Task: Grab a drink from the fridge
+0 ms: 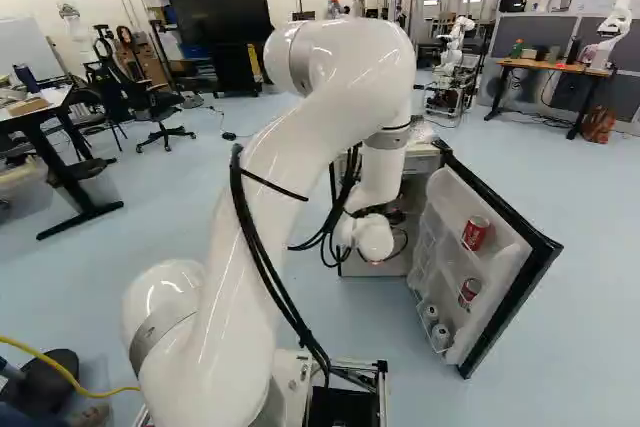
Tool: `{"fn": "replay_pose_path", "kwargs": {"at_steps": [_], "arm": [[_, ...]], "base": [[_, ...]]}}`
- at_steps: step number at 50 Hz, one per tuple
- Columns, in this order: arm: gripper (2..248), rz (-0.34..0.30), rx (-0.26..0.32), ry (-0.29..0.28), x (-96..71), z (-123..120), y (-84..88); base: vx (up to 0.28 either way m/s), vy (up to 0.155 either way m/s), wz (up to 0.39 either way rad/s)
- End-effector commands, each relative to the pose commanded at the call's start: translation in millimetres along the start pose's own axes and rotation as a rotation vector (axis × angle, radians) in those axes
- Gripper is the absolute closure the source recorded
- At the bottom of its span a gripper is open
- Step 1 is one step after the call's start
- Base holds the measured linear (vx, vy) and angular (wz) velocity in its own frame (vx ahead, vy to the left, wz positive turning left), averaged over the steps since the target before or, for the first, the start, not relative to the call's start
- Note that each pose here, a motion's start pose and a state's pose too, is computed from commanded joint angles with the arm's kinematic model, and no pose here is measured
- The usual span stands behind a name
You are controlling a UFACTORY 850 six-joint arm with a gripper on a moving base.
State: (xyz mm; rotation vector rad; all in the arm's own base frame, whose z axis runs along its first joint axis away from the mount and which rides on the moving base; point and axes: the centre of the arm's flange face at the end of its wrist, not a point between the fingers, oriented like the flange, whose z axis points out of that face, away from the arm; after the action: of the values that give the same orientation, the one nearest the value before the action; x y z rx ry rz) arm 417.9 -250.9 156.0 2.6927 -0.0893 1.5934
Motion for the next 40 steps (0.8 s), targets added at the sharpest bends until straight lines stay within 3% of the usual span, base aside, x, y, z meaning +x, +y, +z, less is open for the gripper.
{"fn": "replay_pose_path", "kwargs": {"at_steps": [40], "arm": [[3, -0.043, 0.071, 0.01, -34.1, 59, 35.4]], "base": [[0.0, 0.0, 0.0]]}}
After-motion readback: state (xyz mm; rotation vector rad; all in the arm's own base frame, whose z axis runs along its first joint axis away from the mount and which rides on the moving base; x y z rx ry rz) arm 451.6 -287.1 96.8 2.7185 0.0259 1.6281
